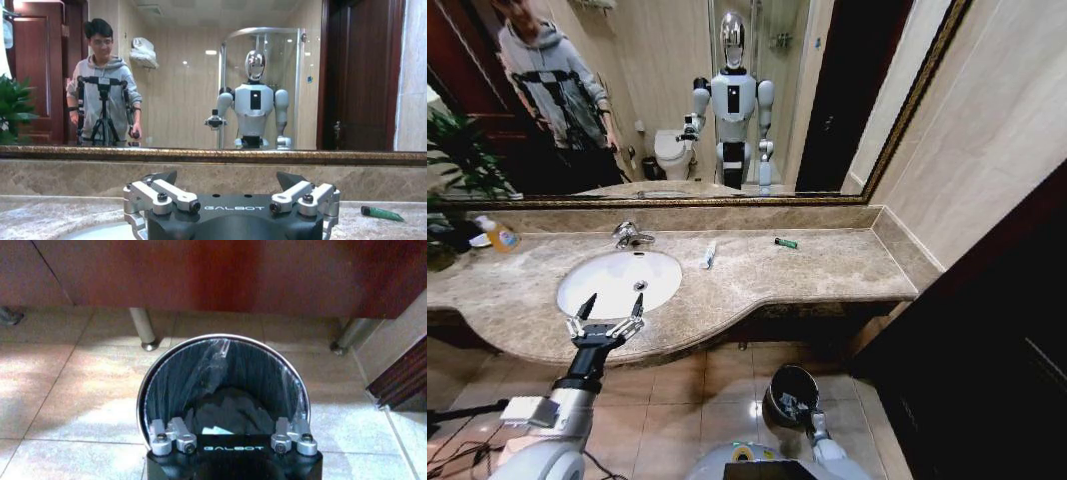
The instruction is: Pick up the trash from the sink and place it in the trash bin.
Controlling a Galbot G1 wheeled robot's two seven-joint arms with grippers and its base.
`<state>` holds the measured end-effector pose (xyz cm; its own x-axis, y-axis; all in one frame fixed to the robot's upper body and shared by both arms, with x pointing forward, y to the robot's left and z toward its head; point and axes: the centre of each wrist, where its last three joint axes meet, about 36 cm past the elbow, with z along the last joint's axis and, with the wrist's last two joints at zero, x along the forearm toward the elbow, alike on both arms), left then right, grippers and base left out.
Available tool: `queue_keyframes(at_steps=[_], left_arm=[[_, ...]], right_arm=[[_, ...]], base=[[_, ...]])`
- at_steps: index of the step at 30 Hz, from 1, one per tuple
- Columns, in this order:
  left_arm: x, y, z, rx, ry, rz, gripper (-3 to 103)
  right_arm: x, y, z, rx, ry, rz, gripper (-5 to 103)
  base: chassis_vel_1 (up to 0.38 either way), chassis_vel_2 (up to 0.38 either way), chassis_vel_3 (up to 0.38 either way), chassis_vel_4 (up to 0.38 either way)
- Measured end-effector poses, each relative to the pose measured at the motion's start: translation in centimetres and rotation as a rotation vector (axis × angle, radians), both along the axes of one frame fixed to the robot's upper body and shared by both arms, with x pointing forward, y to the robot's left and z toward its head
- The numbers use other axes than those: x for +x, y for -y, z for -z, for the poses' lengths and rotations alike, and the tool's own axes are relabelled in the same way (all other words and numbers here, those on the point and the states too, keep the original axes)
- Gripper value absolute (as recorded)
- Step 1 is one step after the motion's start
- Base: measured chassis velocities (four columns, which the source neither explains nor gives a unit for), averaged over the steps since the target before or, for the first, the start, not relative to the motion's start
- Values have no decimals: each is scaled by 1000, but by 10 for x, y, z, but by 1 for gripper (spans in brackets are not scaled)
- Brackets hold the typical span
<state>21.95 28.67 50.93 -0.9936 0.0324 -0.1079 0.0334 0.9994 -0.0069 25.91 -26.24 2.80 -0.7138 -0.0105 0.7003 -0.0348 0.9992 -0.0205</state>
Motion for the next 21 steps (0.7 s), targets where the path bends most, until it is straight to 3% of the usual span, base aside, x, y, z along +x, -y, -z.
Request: queue_keyframes(at_steps=[3,5,9,12,15,16,19,21], left_arm=[[0,0,0,0,0,0,100],[0,0,0,0,0,0,100],[0,0,0,0,0,0,100],[0,0,0,0,0,0,100],[0,0,0,0,0,0,100],[0,0,0,0,0,0,100],[0,0,0,0,0,0,100],[0,0,0,0,0,0,100]], right_arm=[[-12,4,-5,22,27,24,82],[-16,5,-6,27,40,31,82],[-31,4,-11,33,112,33,96],[-47,1,-17,-20,185,-10,99],[-68,0,-30,-131,357,-130,100],[-74,-1,-39,-138,392,-135,100],[-80,-8,-72,-101,410,-68,100],[-100,-20,-126,-6,414,32,100]], base=[[0,0,0,0],[0,0,0,0],[0,0,0,0],[0,0,0,0],[0,0,0,0],[0,0,0,0],[0,0,0,0],[0,0,0,0]])
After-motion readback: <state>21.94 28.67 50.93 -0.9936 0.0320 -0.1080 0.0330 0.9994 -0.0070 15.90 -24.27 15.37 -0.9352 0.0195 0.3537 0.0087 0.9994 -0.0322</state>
